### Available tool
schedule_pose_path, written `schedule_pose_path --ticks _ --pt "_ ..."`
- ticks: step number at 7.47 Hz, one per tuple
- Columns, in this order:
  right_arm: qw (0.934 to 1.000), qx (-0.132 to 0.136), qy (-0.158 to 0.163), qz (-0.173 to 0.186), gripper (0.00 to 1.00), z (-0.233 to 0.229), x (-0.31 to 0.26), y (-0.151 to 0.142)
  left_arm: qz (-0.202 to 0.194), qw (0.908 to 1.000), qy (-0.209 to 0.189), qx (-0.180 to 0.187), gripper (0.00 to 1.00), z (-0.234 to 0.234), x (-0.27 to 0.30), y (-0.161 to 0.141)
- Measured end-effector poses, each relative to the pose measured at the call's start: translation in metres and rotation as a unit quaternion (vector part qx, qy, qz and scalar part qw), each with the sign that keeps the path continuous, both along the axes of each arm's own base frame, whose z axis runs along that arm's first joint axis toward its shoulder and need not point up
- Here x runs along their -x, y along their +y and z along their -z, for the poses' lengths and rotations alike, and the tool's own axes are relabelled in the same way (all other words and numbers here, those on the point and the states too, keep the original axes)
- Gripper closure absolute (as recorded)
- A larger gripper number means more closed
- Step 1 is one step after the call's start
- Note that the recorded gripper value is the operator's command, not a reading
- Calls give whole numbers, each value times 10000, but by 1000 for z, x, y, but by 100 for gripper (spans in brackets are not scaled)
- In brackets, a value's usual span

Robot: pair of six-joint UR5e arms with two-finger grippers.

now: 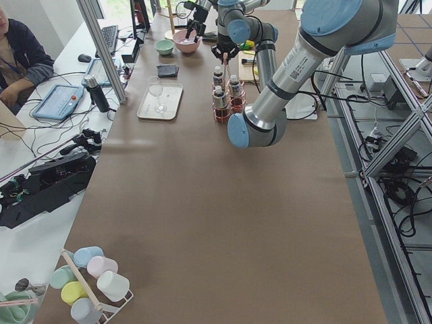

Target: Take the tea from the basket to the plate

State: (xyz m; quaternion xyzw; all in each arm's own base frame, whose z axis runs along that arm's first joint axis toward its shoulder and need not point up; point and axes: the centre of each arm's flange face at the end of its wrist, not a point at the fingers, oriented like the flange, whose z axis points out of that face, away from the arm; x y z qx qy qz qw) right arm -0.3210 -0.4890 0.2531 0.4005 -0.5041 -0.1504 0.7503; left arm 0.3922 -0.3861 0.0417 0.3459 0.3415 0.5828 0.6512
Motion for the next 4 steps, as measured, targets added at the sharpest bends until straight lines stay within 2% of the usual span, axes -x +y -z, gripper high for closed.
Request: schedule_pose_path --ticks 2,4 --pt "9996 -202 -121 -143 1 32 36 49 15 10000 -3 3 100 0 1 0" --pt "9992 -311 -84 -256 1 46 70 84 35 10000 -3 28 100 0 2 0"
